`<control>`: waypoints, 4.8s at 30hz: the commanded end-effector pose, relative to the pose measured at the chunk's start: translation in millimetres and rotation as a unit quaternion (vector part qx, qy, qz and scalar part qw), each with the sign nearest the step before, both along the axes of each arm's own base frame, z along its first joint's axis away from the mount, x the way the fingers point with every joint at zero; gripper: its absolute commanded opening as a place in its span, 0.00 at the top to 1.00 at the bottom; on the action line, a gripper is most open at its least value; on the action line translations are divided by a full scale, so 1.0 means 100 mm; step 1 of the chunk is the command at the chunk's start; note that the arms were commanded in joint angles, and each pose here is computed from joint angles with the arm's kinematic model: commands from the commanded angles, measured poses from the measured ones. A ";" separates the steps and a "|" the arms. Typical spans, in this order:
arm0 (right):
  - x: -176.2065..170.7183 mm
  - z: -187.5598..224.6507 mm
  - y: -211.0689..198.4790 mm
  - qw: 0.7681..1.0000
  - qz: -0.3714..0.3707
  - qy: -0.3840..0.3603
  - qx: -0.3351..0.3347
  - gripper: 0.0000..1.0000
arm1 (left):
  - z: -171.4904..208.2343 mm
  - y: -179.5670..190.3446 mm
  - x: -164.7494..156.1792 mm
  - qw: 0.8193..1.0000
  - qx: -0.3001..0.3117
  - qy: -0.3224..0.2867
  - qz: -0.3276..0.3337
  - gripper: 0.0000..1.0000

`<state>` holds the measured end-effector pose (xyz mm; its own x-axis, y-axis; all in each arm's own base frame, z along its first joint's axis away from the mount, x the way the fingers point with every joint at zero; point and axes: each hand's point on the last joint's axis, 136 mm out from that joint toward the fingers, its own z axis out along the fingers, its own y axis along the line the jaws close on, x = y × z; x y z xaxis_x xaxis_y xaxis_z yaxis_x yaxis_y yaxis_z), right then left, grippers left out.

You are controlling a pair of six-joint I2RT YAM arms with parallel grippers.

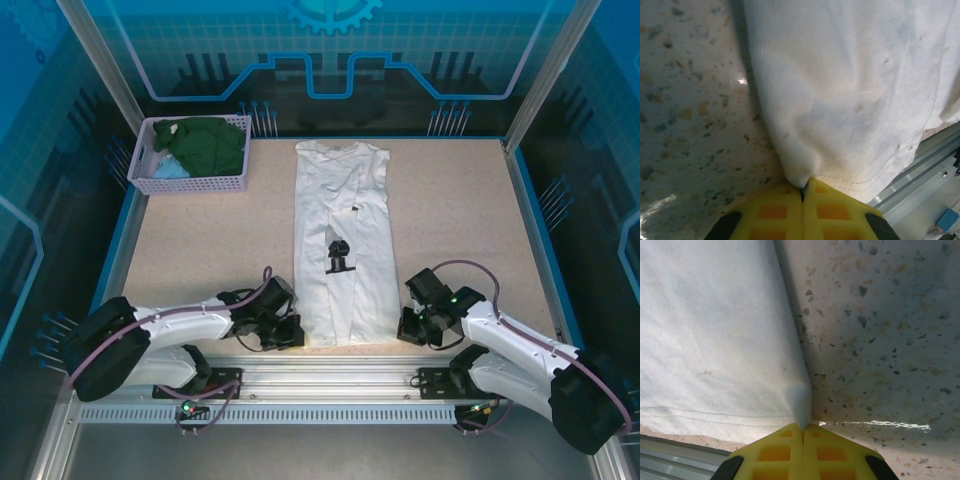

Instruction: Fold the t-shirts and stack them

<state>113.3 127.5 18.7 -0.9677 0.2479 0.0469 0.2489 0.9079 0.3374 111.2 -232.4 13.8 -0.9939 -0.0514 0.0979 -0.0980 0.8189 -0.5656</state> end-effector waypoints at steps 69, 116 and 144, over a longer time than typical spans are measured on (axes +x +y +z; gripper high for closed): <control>2.50 1.05 0.01 0.988 -0.085 -0.126 -0.016 1.00 | 1.11 0.21 2.66 0.979 -0.017 -0.120 0.162 1.00; 2.21 0.49 0.66 0.991 -0.050 -0.100 0.075 0.88 | 1.03 -0.52 2.45 0.980 -0.039 -0.166 0.102 0.72; 0.69 0.04 0.17 0.997 -0.043 -0.064 0.004 0.55 | 0.29 0.41 0.85 0.991 0.055 -0.093 0.083 0.58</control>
